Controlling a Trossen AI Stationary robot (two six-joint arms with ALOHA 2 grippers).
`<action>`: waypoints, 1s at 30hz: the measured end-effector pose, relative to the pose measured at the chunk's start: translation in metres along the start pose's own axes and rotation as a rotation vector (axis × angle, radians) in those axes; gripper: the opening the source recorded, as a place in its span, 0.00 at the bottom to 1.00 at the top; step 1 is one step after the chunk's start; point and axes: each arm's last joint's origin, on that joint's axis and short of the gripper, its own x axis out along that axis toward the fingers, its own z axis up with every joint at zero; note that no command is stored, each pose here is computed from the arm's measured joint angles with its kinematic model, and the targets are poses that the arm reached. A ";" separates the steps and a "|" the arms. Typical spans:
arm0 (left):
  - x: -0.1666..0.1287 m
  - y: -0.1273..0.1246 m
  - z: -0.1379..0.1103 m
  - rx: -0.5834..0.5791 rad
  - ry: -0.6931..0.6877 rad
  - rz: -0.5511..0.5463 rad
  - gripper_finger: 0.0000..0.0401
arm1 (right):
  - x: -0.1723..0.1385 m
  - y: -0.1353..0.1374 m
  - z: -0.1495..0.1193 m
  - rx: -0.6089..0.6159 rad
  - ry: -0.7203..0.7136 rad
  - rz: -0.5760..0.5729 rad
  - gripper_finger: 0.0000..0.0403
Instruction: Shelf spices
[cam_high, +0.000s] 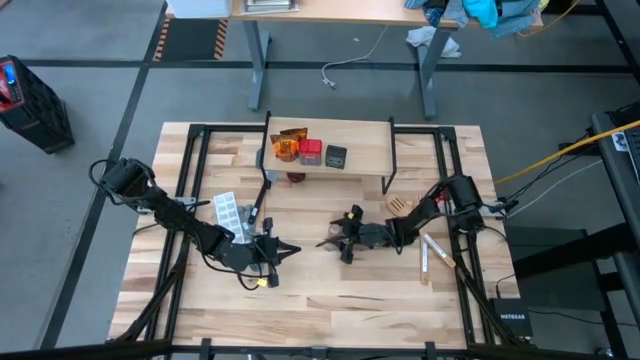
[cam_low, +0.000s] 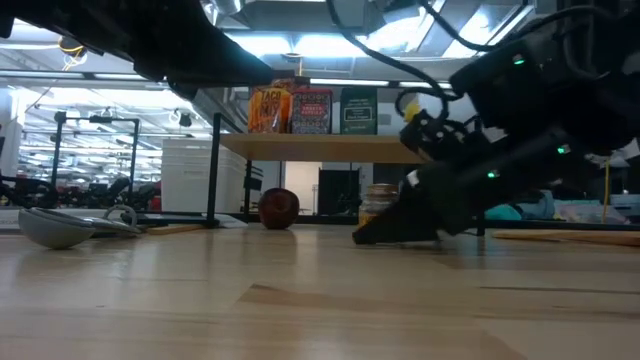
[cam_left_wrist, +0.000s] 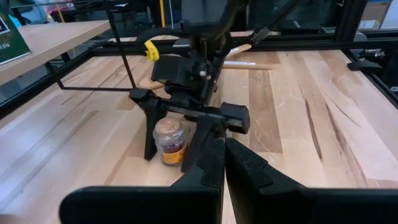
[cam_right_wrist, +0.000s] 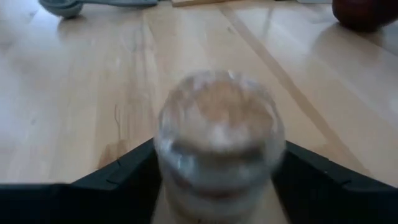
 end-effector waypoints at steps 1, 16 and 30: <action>0.000 0.000 0.000 0.001 0.001 0.000 0.01 | 0.003 0.000 0.001 0.005 -0.002 0.008 0.70; 0.000 0.000 -0.002 -0.002 0.018 0.003 0.01 | 0.008 -0.001 0.002 0.015 0.006 0.046 0.45; 0.000 0.000 -0.003 -0.001 0.024 0.004 0.01 | -0.004 0.000 0.031 0.112 -0.086 0.041 0.45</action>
